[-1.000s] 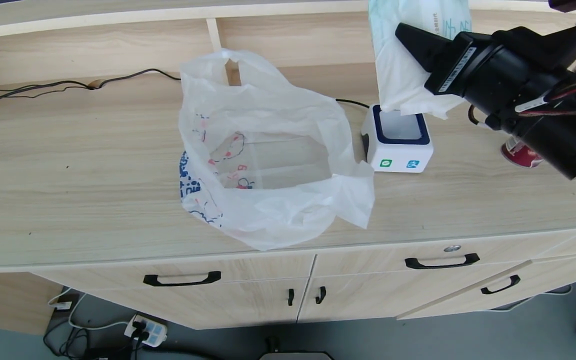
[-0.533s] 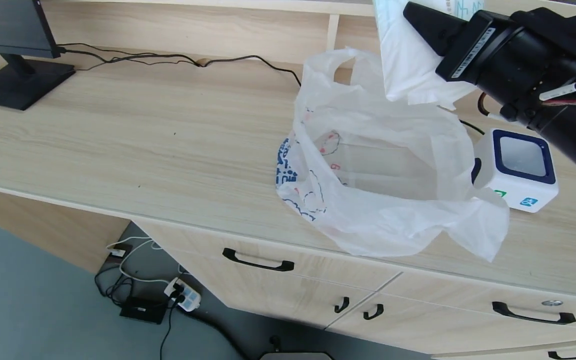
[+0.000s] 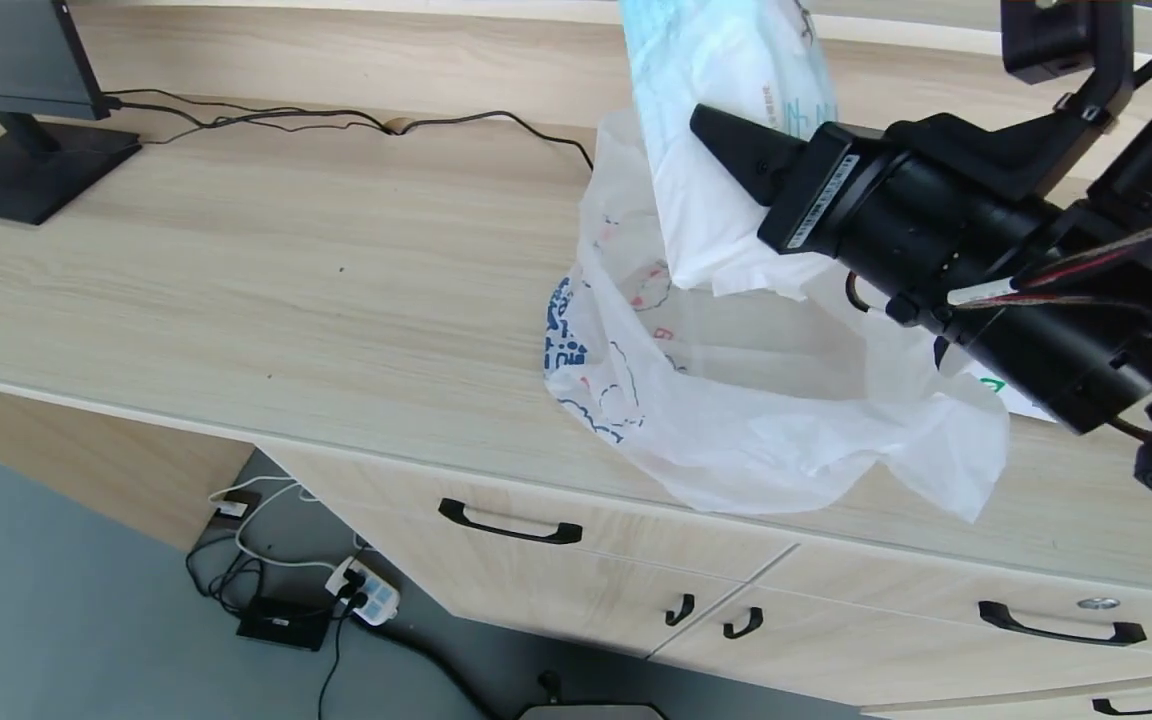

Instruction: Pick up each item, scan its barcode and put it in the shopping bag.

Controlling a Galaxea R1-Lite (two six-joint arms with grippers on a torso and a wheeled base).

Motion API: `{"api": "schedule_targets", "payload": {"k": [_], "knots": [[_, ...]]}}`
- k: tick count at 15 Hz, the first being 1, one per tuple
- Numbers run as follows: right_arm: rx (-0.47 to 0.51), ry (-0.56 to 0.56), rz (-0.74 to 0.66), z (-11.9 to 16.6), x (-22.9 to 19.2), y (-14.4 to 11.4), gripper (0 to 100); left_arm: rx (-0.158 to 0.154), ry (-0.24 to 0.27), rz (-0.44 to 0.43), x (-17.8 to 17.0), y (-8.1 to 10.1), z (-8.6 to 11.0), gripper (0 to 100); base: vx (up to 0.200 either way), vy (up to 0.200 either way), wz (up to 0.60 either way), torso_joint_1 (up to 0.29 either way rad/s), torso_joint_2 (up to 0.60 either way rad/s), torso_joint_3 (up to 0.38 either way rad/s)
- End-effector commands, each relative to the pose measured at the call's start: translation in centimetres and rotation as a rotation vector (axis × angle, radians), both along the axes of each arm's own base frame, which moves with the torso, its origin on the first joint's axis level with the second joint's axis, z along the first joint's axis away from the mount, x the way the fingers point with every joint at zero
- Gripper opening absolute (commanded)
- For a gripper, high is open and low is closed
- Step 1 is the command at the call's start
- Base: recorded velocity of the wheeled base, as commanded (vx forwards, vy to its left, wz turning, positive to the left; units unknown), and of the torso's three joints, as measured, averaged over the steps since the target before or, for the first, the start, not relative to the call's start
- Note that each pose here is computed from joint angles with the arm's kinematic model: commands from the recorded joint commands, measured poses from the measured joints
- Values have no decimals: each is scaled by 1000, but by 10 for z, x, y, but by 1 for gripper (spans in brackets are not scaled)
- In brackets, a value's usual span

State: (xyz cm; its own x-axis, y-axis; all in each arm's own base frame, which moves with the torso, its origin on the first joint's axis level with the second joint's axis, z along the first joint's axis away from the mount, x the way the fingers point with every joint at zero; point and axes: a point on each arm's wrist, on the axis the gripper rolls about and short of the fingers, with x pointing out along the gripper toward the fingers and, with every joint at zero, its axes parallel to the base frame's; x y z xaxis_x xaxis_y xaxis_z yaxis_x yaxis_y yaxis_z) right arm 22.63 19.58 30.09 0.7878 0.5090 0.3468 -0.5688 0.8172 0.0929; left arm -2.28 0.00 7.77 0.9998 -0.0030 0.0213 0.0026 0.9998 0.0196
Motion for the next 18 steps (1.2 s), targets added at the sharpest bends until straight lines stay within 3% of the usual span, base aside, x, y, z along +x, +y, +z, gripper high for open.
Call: {"api": "schedule_targets", "payload": {"k": [1, 7, 13, 18], "knots": [[-49, 68, 0, -24, -2, 4, 0, 0, 1, 0, 0, 0, 0, 100, 0, 0, 0, 0, 0, 0], [-101, 122, -12, -47, -11, -6, 0, 0, 1, 0, 0, 0, 0, 100, 0, 0, 0, 0, 0, 0], [-72, 111, -108, -39, -15, -23, 0, 0, 1, 0, 0, 0, 0, 100, 0, 0, 0, 0, 0, 0], [-176, 133, -132, -60, -20, -30, 0, 0, 1, 0, 0, 0, 0, 100, 0, 0, 0, 0, 0, 0]]}}
